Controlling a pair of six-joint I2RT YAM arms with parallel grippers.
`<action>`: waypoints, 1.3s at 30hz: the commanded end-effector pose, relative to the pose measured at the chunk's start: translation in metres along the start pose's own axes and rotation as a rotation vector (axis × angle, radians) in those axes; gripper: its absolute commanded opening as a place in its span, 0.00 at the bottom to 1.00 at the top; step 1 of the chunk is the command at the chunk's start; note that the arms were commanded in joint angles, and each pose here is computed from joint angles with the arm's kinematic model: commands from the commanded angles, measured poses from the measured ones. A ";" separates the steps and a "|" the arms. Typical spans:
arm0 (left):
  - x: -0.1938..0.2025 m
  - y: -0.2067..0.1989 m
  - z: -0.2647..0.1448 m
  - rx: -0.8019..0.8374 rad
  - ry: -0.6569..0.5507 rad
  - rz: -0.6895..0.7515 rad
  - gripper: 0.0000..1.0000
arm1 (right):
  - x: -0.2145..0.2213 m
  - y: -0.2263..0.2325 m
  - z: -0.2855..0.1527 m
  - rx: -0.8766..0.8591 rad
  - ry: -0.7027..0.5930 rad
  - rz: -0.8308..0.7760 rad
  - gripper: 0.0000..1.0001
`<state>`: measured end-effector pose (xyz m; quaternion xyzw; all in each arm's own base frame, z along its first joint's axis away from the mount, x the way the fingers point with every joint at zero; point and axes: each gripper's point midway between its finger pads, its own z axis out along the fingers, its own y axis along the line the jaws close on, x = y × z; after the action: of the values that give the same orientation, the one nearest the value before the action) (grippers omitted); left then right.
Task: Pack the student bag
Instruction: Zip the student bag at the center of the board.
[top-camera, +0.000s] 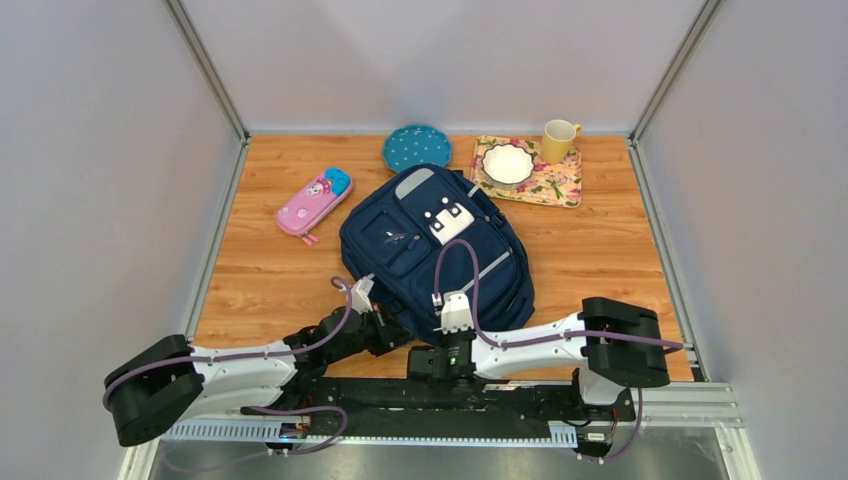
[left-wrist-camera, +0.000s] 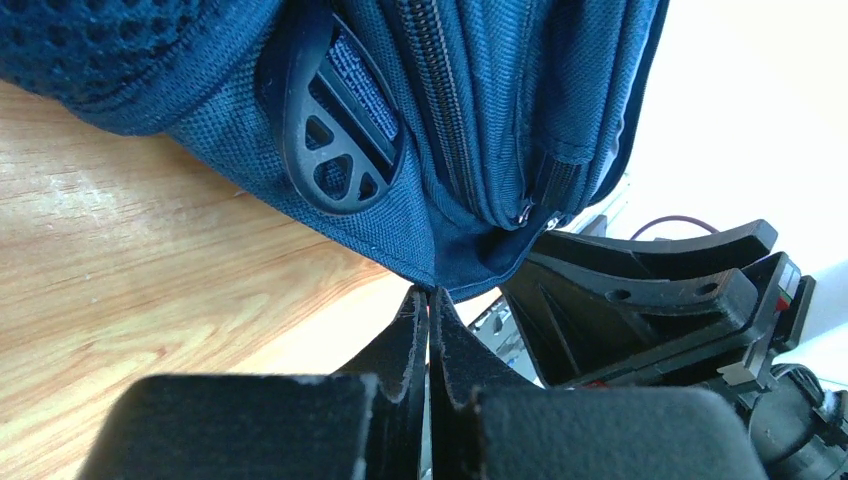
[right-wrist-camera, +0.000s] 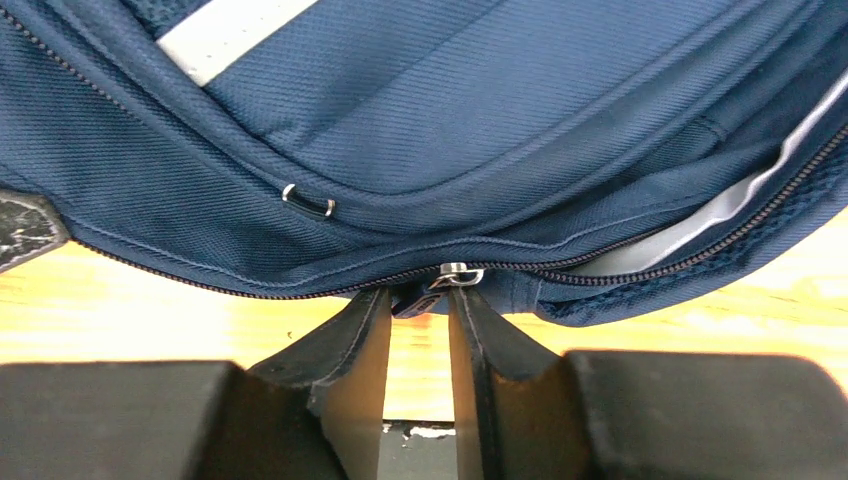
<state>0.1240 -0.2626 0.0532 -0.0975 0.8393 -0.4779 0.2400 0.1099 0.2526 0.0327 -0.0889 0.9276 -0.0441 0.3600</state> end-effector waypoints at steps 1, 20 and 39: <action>-0.005 -0.023 -0.003 0.084 -0.016 0.016 0.00 | -0.022 -0.032 0.001 0.134 -0.116 -0.014 0.27; -0.016 -0.013 -0.008 0.055 -0.085 0.036 0.00 | -0.024 -0.015 -0.027 -0.351 -0.087 0.103 0.04; -0.016 -0.013 -0.007 0.055 -0.082 0.034 0.00 | -0.004 -0.037 0.006 -0.369 -0.039 0.263 0.11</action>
<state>0.1311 -0.2572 0.0687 -0.1015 0.8245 -0.4851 0.2730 0.1116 0.2232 0.0385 -0.0413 0.9201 0.1875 0.3415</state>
